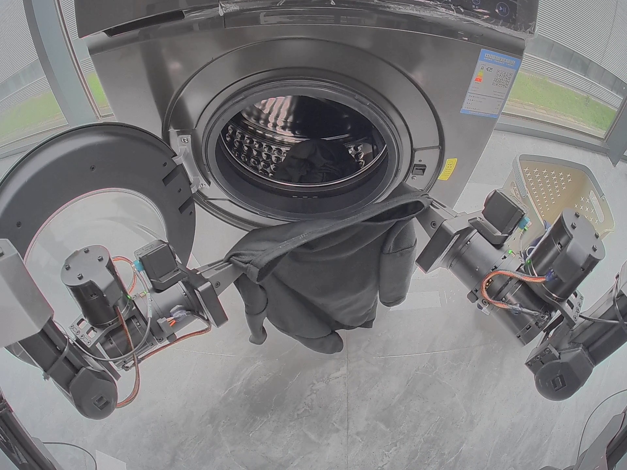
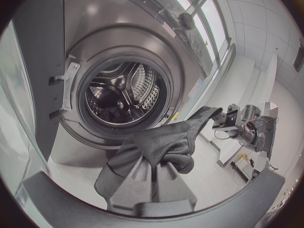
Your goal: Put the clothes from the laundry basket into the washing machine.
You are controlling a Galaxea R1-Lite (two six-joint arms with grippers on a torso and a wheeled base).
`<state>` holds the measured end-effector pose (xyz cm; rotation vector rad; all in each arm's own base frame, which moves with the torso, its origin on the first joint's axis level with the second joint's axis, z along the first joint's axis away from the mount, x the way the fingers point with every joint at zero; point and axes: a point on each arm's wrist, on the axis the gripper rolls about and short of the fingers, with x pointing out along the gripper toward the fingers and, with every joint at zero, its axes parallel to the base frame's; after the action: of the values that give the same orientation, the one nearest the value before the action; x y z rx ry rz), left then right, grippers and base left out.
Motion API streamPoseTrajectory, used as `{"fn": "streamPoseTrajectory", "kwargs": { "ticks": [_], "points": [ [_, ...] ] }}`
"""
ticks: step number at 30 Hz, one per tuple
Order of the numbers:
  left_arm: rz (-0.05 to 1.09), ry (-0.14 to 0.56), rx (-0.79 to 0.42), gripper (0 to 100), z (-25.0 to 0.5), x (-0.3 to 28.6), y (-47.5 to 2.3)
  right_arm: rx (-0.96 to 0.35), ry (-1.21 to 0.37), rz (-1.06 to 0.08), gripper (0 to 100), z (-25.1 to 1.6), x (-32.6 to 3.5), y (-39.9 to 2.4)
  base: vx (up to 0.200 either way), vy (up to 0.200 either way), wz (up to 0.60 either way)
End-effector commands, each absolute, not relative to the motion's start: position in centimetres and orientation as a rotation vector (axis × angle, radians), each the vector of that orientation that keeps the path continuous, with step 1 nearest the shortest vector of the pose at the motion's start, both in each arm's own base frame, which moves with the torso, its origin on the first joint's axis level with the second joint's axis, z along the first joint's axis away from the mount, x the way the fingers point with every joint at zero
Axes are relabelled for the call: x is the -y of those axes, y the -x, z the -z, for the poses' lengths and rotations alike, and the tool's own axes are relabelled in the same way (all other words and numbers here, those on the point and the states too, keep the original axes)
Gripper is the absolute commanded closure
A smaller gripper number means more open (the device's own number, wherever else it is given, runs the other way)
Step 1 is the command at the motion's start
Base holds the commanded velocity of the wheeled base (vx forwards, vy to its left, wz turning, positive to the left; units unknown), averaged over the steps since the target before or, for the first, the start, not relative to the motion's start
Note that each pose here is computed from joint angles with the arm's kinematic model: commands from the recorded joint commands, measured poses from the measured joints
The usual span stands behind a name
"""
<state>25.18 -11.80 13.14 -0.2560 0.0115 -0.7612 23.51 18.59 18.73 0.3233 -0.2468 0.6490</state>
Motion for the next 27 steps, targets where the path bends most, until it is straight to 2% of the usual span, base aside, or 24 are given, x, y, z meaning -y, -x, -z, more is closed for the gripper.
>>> {"fn": "streamPoseTrajectory", "kwargs": {
  "ticks": [1, 15, 20, 27],
  "points": [
    [0.757, 0.253, -0.076, 0, -11.1, 12.4, -26.5, 0.244, -0.325, -0.660, 100, -18.7, -18.9, -23.3, 0.000, 0.000, 0.00],
    [0.751, 0.234, -0.185, 0, -5.5, 14.7, -30.6, 0.239, -0.329, -0.686, 100, -18.7, -19.6, -22.7, 0.000, 0.000, 0.00],
    [0.776, 0.205, -0.201, 0, -4.5, 15.5, -30.6, 0.238, -0.329, -0.686, 100, -18.6, -19.6, -22.8, 0.000, 0.000, 0.00],
    [0.805, 0.198, -0.222, 0, -3.6, 16.6, -30.4, 0.237, -0.328, -0.685, 100, -18.6, -19.6, -22.8, 0.000, 0.000, 0.00]
  ]
}}
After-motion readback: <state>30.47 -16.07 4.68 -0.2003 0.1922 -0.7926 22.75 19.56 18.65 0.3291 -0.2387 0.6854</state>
